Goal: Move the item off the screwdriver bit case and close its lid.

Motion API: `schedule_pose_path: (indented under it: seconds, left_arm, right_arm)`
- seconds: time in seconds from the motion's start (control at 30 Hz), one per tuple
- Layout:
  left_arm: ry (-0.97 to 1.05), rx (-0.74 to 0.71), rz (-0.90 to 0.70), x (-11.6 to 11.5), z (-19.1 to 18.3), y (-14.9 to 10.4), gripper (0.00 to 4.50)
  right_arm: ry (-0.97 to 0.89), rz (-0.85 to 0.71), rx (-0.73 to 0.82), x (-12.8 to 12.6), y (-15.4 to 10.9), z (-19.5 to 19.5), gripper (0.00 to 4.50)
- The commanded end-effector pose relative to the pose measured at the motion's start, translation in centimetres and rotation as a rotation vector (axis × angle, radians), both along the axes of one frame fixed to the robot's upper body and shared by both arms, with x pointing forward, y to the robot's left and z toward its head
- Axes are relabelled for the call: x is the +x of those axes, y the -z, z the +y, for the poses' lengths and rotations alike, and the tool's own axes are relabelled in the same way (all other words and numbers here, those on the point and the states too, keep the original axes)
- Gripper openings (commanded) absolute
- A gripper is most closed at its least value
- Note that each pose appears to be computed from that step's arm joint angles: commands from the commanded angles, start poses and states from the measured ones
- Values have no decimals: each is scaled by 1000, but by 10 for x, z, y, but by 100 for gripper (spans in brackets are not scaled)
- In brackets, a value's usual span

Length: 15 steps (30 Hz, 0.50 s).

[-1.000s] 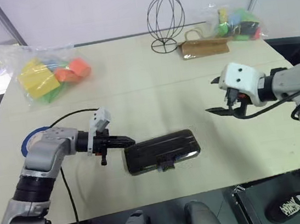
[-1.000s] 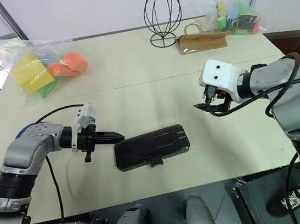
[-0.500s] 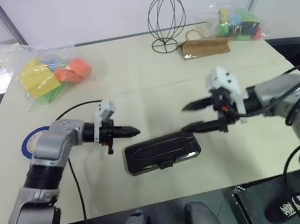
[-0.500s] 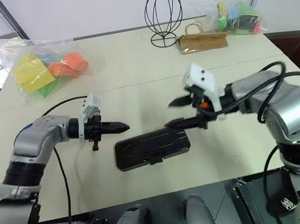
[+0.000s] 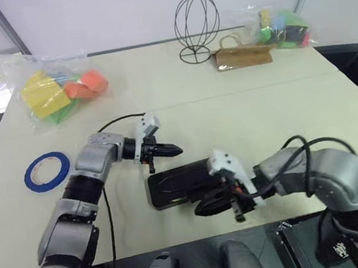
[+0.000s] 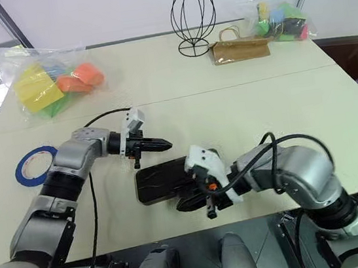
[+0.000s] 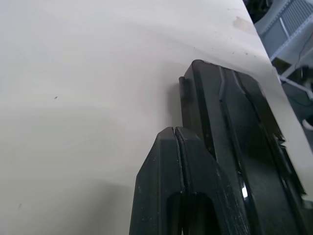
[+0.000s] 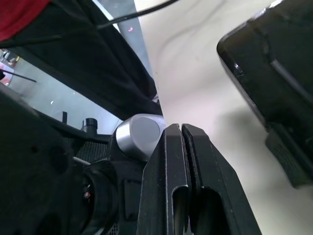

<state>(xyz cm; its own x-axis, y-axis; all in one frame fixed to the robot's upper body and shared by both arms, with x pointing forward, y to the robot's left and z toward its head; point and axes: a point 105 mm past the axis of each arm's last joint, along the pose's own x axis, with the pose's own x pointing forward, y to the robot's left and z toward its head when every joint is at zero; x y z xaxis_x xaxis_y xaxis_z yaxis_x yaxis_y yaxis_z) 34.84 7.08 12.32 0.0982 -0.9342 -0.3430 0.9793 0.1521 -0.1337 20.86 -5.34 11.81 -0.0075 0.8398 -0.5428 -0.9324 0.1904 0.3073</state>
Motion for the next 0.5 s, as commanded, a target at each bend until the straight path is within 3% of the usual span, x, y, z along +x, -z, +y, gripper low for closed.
schedule_pose_path:
  seconds: [0.03,0.3,0.5]
  left_arm:
    - [39,23,-48,2,-7,-2,0]
    - [102,77,-66,-4,-18,19,0]
    - [132,84,-81,-9,-28,29,0]
  right_arm:
    - [94,-90,-105,8,22,-1,4]
    - [230,-169,-204,17,42,-12,4]
    - [290,-238,-215,31,35,-16,4]
